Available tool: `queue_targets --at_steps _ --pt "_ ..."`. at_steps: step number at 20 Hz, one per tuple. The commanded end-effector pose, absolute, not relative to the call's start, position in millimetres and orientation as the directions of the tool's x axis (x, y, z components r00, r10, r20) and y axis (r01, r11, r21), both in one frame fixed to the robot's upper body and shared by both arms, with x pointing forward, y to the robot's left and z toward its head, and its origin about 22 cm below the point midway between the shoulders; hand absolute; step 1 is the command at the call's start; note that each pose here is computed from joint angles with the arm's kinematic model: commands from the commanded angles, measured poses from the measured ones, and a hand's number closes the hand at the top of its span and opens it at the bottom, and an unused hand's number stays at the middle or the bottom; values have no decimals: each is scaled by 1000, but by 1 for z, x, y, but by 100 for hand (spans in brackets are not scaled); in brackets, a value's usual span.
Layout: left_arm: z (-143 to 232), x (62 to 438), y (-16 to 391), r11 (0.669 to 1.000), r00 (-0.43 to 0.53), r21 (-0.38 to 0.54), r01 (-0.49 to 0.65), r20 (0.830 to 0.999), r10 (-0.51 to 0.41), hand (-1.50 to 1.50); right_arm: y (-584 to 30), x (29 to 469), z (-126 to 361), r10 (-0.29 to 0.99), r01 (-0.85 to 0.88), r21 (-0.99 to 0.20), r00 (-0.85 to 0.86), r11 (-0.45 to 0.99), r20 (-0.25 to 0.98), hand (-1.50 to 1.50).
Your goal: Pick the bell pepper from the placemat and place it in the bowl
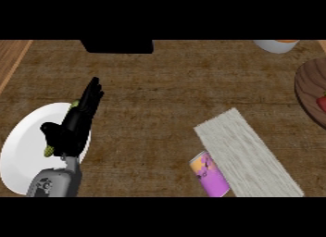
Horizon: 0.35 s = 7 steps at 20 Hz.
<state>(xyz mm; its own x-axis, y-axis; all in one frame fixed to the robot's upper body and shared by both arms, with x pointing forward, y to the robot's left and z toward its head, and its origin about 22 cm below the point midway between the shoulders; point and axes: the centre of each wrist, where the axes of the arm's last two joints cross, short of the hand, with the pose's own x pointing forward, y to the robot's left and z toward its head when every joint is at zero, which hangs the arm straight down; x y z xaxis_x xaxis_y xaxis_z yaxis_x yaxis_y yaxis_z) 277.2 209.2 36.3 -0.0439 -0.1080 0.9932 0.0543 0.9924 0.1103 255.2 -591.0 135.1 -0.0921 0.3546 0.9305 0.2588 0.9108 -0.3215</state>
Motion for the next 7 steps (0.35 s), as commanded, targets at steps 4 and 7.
queue_targets --at_steps 4,7 --pt "45 282 200 994 -57 95 49 994 -92 0 -601 231 119 291 132 -271 -177 954 940 -150" --pt "39 284 223 994 -37 102 29 994 -101 0 -603 221 109 288 132 -267 -181 955 940 -150"
